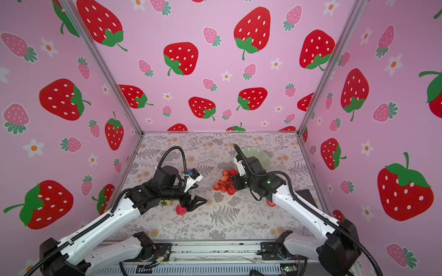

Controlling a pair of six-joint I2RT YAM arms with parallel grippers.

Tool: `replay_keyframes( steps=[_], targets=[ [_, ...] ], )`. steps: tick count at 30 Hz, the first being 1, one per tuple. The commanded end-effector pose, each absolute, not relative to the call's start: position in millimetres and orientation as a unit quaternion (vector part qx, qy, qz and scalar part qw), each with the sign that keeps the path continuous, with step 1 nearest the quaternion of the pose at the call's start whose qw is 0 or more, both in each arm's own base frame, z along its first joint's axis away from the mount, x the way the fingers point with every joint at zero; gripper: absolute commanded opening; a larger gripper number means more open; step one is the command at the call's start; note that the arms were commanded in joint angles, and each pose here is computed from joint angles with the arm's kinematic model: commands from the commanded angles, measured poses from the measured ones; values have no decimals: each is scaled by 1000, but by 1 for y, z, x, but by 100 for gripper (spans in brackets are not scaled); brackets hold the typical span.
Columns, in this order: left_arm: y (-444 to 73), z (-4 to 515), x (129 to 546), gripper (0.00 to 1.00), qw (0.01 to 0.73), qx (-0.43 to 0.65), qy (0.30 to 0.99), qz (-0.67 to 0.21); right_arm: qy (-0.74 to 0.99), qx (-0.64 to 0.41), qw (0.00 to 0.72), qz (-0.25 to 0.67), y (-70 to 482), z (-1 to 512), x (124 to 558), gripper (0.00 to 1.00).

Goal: Place and organize the fake fruits in the fruit bowl
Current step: 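Lift the strawberry bunch with the right gripper, lower into green bowl, open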

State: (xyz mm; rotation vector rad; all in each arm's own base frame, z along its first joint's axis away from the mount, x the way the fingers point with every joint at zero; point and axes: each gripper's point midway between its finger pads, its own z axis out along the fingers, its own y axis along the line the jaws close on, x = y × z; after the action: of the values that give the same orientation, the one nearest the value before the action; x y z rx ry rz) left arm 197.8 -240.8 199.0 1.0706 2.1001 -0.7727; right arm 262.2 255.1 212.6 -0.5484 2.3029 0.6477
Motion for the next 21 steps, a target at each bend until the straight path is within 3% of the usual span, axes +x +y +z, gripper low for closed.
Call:
replay_keyframes(
  steps=[1,10,21],
  targets=[
    [-241,216,199,99,351,414,786,-294,866,-209,399,215,243,255,303,0],
    [-240,221,198,99,359,413,783,-295,866,-147,452,155,183,275,397,0],
    [-233,225,202,99,377,403,787,-277,883,-94,427,169,154,193,432,0]
  ],
)
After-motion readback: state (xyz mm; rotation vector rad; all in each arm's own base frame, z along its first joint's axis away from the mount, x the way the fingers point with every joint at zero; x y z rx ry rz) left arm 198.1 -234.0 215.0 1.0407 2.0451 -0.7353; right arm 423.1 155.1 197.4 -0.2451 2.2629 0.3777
